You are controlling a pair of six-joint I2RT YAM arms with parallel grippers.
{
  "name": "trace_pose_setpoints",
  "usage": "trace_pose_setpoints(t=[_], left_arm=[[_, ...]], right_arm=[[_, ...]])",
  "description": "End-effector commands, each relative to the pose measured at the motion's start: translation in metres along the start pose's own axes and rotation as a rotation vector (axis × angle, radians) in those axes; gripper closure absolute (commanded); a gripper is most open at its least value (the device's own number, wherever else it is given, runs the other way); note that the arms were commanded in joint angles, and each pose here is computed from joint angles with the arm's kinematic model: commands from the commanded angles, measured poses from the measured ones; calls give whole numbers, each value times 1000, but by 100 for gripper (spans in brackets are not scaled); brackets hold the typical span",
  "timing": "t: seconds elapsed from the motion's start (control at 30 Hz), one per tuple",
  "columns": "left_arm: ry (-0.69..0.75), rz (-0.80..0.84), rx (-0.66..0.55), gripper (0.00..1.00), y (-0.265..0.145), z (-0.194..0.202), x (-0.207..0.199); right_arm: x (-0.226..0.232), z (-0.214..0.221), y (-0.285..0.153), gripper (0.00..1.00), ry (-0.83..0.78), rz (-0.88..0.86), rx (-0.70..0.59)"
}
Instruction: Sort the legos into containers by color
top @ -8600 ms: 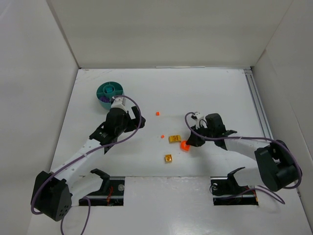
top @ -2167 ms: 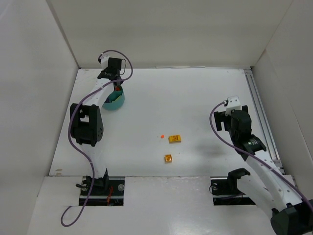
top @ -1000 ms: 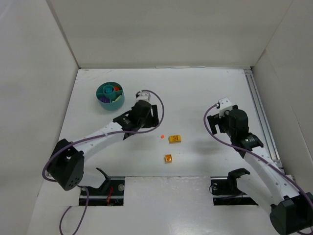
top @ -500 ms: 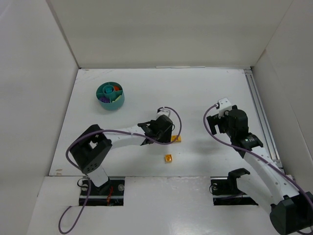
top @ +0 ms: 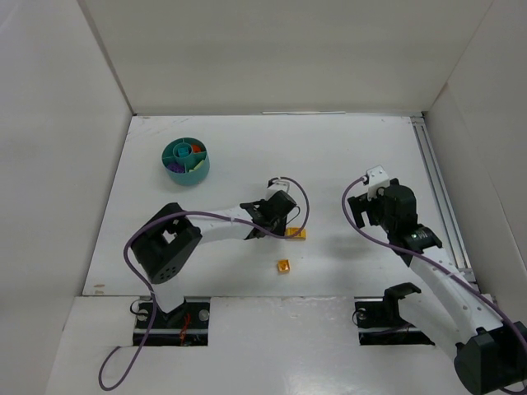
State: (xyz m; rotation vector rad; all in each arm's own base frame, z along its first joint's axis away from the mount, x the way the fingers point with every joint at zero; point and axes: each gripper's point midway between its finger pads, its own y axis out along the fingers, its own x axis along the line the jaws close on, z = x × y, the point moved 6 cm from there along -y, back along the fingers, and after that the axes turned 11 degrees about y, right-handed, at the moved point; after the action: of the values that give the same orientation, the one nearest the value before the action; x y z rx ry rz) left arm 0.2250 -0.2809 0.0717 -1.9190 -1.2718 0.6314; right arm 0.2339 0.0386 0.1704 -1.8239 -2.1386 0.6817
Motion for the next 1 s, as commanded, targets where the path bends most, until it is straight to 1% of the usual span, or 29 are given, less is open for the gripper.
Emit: trace_pose_setpoints(t=[0.0,0.2,0.27,0.3,0.37,0.4,0.43,0.47,0.57,0.7,0.73,0.83,0.87,0.9,0.97], left_arm=[[1,-12,2,68,-3,-4,-3],[1,-24,27,80,-1,1,-1],[4,-28,35,80,-2,3,0],[-5,-33,44,83,-2,4,0],[-11,-37,51,87,-3,6,1],[-14,-32,42,87,-5,3,1],[-10,-31,30,90,-8,2,-2],[-20,-39,26,90,-8,1,-1],[-35,-46,-26,90,-20,-15,-1],[-53,-141,-95,90,-31,-33,14],[-68,-141,-109,90,-35,-41,17],[-129,-172,-165,90,-43,-72,38],[-134,-182,-200,90,-50,-86,44],[-163,-205,-220,90,-49,-98,59],[-196,-203,-289,90,-60,-123,73]], right_arm=[[-3,-11,1,0,12,16,-59],[-4,-12,-1,0,14,25,-67],[-4,-12,-1,0,14,25,-67],[-4,-14,-3,0,15,26,-78],[-5,-10,-2,0,14,35,-68],[-5,-10,-2,0,14,35,-68],[-5,-12,-4,0,15,35,-77],[-5,-12,-4,0,15,35,-77],[-6,-13,-5,0,17,36,-86],[-6,-13,-5,0,17,36,-86],[-6,-14,-7,0,18,36,-95],[-7,-14,-7,0,18,45,-95],[-7,-14,-7,0,18,45,-95],[-7,-14,-7,0,18,45,-95],[-8,-12,-7,0,17,54,-85]])
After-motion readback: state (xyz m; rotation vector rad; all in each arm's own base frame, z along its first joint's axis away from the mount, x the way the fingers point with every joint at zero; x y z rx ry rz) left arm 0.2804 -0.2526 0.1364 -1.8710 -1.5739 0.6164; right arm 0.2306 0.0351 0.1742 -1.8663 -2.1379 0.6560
